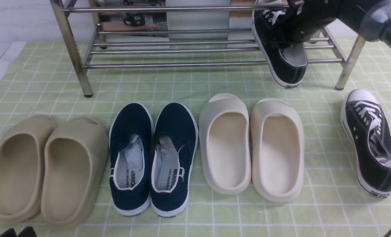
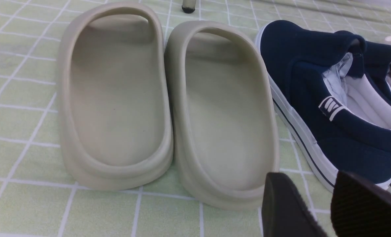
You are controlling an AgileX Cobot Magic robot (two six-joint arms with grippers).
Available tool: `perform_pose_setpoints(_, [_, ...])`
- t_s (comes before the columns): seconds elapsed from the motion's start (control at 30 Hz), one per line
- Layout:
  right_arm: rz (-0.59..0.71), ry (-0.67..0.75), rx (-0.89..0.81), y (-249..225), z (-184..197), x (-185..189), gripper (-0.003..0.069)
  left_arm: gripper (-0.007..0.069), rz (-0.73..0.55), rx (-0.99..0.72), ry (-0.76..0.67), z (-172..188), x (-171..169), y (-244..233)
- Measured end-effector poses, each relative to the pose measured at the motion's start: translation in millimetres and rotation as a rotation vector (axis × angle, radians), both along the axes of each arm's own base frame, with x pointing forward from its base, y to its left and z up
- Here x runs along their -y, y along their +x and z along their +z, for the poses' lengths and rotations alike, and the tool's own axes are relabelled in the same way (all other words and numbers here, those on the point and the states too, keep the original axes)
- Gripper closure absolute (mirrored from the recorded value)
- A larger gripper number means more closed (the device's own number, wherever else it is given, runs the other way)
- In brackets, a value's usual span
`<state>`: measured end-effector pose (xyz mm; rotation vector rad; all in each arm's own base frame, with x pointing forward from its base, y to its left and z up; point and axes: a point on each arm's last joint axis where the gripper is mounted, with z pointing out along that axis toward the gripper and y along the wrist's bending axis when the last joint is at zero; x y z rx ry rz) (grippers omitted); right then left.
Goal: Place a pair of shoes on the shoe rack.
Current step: Use the right arm to put a shoe into the shoe rack
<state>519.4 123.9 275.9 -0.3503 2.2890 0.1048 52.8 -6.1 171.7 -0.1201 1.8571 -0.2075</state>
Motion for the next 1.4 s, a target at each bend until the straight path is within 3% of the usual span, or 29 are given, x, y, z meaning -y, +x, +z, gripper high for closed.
perform_pose_setpoints(0.03, [-0.001,0.002,0.010,0,3,1,0.0256,0.0386,0.000,0.000,0.000,0,0,0])
perform_pose_setpoints(0.1, [-0.001,0.004,0.012,-1,5,1,0.0200,0.0386,0.000,0.000,0.000,0,0,0])
perform_pose_setpoints(0.27, [-0.001,0.013,-0.016,-2,-4,0,0.0179,0.0386,0.000,0.000,0.000,0,0,0])
perform_pose_setpoints(0.4, [-0.001,0.029,-0.071,-5,-17,-1,0.0237,0.0386,0.000,0.000,0.000,0,0,0])
perform_pose_setpoints(0.5, [0.000,0.027,-0.093,-6,-22,-1,0.0364,0.0386,0.000,0.000,0.000,0,0,0])
perform_pose_setpoints(0.6, [0.003,0.019,-0.129,-9,-19,-1,0.0603,0.0386,0.000,0.000,0.000,0,0,0])
perform_pose_setpoints(0.67, [0.000,0.017,-0.142,-11,-14,0,0.0645,0.0386,0.000,0.000,0.000,0,0,0])
perform_pose_setpoints(0.87, [-0.007,-0.011,-0.206,-18,4,3,0.0647,0.0386,0.000,0.000,0.000,0,0,0])
perform_pose_setpoints(1.4, [-0.093,-0.032,-0.114,-10,9,9,0.0645,0.0386,0.000,0.000,0.000,0,0,0])
